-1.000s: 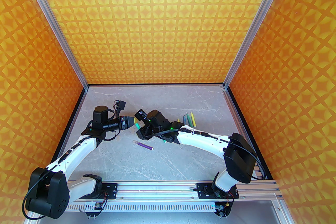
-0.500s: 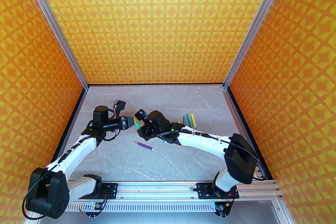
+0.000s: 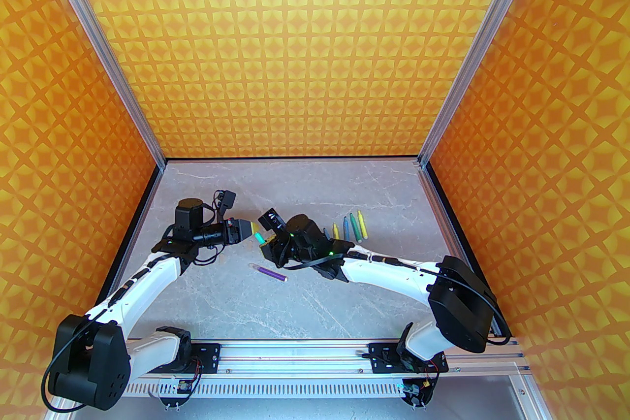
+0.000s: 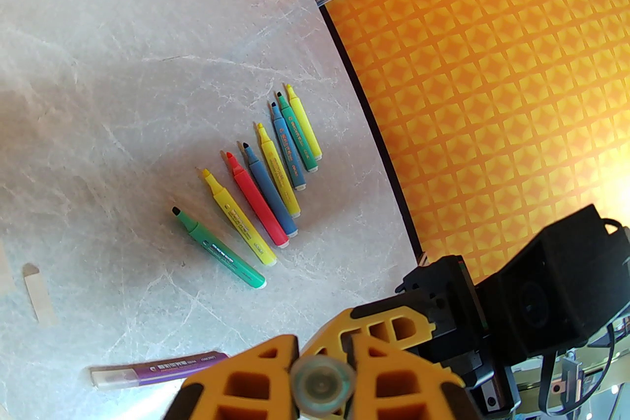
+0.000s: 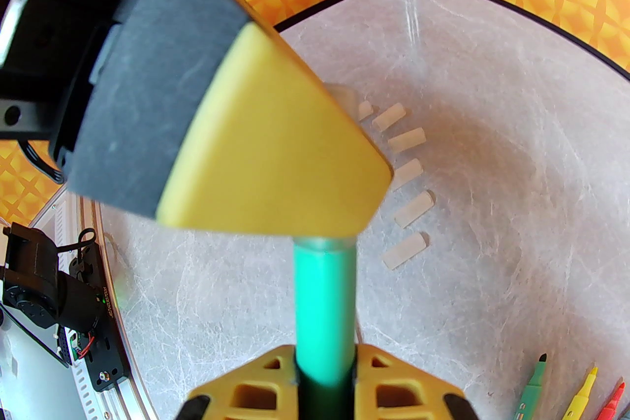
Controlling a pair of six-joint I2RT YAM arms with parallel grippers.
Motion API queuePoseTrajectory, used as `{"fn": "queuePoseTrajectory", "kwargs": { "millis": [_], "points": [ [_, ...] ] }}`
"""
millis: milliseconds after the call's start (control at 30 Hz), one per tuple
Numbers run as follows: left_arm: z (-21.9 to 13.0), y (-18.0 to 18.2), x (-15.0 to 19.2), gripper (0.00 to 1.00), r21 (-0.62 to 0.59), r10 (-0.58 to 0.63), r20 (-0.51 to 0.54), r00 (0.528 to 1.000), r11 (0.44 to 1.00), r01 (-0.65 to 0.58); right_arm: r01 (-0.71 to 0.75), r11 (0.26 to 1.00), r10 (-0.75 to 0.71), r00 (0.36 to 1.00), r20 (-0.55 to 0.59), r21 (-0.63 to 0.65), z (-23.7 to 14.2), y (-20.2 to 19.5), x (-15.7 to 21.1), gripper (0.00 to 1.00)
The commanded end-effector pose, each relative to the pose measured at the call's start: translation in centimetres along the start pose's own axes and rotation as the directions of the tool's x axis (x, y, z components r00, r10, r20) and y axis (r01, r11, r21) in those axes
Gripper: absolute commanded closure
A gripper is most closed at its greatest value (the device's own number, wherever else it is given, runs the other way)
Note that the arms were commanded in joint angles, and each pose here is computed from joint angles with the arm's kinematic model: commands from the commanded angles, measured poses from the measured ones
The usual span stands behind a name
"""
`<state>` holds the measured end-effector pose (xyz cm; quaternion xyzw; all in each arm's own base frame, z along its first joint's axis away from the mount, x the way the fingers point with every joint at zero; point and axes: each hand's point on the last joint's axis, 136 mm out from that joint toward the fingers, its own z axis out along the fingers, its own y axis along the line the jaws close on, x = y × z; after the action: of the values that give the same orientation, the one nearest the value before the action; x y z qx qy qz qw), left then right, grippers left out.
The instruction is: Open the pen caps
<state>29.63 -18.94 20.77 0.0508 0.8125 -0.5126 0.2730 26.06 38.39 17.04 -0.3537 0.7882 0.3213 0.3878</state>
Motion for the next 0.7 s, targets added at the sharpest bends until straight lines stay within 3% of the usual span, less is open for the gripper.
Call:
{"fn": "queuePoseTrajectory", "kwargs": {
  "millis": [0,500,600,667],
  "points": [
    [-3.0,-0.5,-6.0,1.00,-0.091,0.107,0.223,0.969,0.992,-0.089,-0.036,0.998,0.049,0.971,-0.233,0.059,-0.9,-2.0,7.4,1.00],
    [-6.6,1.6,-6.5,1.00,-0.168,0.058,0.303,0.951,0.986,-0.007,-0.060,0.995,0.075,0.972,-0.222,0.074,-1.4,-3.6,8.7,1.00],
    [-7.3,4.6,-5.4,1.00,-0.321,0.030,0.276,0.961,0.945,0.063,-0.054,0.985,0.092,0.968,-0.232,0.165,-1.0,-5.5,8.6,1.00],
    [-8.7,8.2,-3.7,1.00,-0.501,-0.006,0.255,0.967,0.854,0.137,-0.048,0.973,0.105,0.964,-0.246,0.225,-0.5,-6.7,8.6,1.00]
  ]
}}
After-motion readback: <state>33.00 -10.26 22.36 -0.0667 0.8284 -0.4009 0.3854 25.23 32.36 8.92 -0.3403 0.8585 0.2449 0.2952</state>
